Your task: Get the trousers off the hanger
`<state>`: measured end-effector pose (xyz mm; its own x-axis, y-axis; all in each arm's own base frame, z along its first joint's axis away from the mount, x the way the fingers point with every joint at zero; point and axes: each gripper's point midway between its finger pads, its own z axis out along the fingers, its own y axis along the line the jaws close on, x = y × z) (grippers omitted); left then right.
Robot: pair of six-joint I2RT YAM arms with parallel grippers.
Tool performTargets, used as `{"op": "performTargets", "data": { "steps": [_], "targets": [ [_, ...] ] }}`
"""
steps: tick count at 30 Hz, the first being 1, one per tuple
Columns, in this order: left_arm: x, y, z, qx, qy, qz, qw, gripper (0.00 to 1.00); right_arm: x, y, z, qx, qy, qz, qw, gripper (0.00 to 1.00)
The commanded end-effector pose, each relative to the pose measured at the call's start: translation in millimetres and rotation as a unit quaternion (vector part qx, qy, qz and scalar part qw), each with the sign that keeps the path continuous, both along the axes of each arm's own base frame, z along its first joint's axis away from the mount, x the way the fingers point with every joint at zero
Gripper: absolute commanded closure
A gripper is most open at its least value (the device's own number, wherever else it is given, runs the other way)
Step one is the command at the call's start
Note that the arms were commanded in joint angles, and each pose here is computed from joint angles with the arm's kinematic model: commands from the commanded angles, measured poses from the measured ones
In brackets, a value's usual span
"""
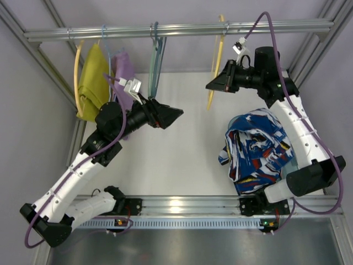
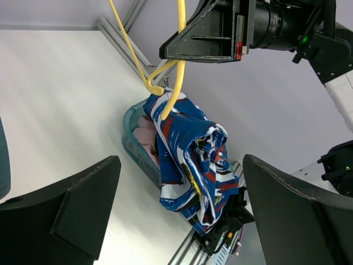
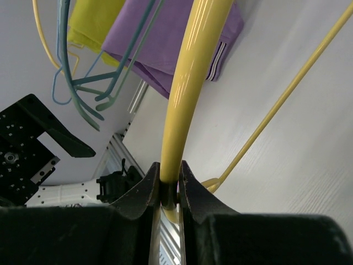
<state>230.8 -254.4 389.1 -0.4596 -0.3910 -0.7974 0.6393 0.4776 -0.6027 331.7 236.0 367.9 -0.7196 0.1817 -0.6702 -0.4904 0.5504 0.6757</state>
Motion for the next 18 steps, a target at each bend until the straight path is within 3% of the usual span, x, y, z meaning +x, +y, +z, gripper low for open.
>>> {"op": "performTargets", "data": {
  "steps": [1,4,14,18],
  "targets": [
    [-6,6,18,-0.019,-0.022,0.000,1.000,0.02,27,-7,9,0.025,0.026,-0.063,0.997,1.00],
    [-6,8,18,-0.020,-0.024,0.003,1.000,0.01,30,-6,26,0.015,-0.014,-0.064,0.998,1.00],
    [-6,9,14,-0.020,-0.018,0.005,1.000,0.01,45,-10,11,0.001,0.038,-0.100,0.994,1.00],
    [-7,10,15,-0.022,-0.018,0.005,1.000,0.01,40,-6,21,0.025,0.050,-0.093,0.994,1.00]
  ]
}}
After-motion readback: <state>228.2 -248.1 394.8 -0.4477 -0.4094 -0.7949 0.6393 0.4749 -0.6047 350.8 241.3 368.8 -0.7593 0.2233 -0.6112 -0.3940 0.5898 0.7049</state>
